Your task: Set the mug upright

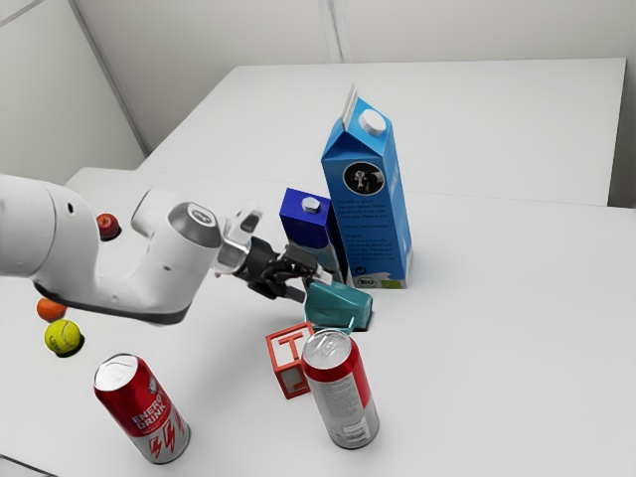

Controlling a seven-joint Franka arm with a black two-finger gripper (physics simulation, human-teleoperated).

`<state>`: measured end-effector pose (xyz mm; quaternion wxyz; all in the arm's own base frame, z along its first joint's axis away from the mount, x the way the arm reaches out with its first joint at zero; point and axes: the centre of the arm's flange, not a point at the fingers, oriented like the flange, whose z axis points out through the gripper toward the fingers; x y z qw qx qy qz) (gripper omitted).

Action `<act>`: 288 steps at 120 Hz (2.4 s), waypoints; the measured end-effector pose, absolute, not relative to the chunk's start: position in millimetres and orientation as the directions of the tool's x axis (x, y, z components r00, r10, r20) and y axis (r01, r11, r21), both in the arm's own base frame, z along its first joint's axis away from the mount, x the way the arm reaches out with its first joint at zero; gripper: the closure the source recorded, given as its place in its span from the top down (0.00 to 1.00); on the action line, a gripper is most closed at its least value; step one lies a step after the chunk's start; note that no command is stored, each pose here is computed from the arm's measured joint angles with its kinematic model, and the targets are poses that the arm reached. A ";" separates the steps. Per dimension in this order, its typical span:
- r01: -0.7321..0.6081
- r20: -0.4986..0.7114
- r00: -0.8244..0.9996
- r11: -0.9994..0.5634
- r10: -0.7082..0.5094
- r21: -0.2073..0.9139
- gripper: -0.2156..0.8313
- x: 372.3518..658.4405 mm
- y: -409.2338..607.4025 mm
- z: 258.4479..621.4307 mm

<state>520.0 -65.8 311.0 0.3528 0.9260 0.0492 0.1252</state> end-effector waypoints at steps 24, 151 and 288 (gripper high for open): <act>-0.035 0.232 0.958 -0.734 0.169 0.678 0.77 518.5 -65.5 298.8; -0.197 0.373 0.917 -0.653 0.141 0.731 0.38 510.8 -76.6 277.8; -0.312 0.475 0.877 -0.665 0.073 0.678 0.04 511.5 -89.5 301.6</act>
